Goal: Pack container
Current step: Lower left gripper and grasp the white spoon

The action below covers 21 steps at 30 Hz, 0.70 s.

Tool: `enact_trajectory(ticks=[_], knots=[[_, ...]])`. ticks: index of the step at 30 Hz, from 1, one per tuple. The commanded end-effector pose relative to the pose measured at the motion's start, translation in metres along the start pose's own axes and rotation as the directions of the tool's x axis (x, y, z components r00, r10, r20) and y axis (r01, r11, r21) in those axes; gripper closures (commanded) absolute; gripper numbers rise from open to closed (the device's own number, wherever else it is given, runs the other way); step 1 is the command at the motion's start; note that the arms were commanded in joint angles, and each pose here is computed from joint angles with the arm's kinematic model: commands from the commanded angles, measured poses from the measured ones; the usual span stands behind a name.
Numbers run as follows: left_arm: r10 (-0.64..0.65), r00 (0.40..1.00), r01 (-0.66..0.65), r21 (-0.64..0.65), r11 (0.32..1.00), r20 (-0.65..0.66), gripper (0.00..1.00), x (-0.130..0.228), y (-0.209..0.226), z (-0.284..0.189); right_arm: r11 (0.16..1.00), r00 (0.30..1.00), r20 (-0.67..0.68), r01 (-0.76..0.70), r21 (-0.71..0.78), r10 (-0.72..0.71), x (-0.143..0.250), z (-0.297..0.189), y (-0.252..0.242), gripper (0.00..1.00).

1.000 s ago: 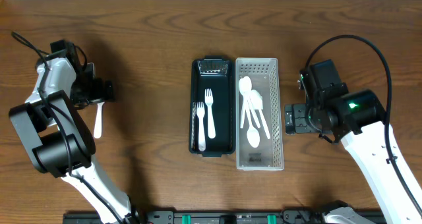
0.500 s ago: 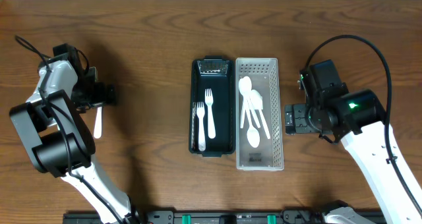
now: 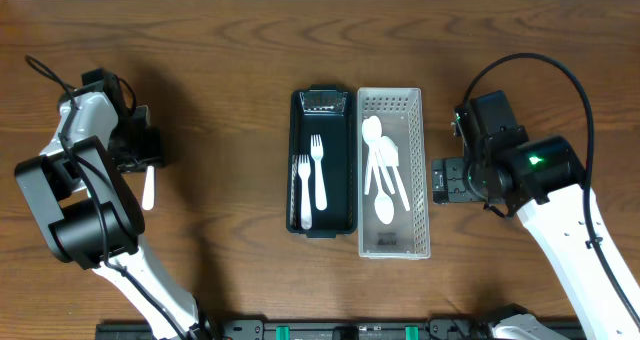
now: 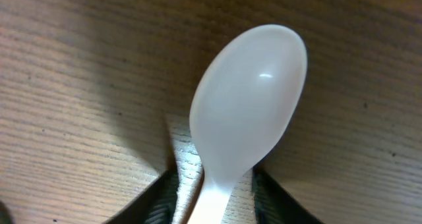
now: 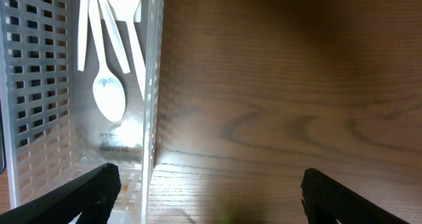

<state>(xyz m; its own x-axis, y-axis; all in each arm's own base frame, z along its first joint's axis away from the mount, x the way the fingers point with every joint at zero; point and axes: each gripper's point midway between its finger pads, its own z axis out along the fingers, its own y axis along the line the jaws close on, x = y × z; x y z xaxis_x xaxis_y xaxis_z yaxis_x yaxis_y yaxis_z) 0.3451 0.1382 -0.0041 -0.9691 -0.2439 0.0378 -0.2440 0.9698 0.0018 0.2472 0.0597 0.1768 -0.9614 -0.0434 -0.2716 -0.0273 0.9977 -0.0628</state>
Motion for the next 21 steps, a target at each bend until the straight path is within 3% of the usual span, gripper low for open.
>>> enact_trajectory(ticks=[1,15,21], knots=[[-0.001,0.999,0.001,-0.007,1.000,-0.054,0.68,0.012,0.003,0.014,1.000,1.000,-0.001,-0.011,0.014,0.011,0.000,0.001,-0.005,0.09],[-0.001,0.998,0.001,-0.007,1.000,-0.059,0.93,0.013,0.003,0.014,1.000,1.000,0.000,-0.011,0.014,0.011,0.000,0.001,-0.005,0.09],[-0.023,0.998,0.022,-0.010,1.000,-0.058,0.94,0.014,-0.007,0.000,1.000,1.000,-0.001,-0.011,0.014,0.011,0.000,0.001,-0.005,0.09]])
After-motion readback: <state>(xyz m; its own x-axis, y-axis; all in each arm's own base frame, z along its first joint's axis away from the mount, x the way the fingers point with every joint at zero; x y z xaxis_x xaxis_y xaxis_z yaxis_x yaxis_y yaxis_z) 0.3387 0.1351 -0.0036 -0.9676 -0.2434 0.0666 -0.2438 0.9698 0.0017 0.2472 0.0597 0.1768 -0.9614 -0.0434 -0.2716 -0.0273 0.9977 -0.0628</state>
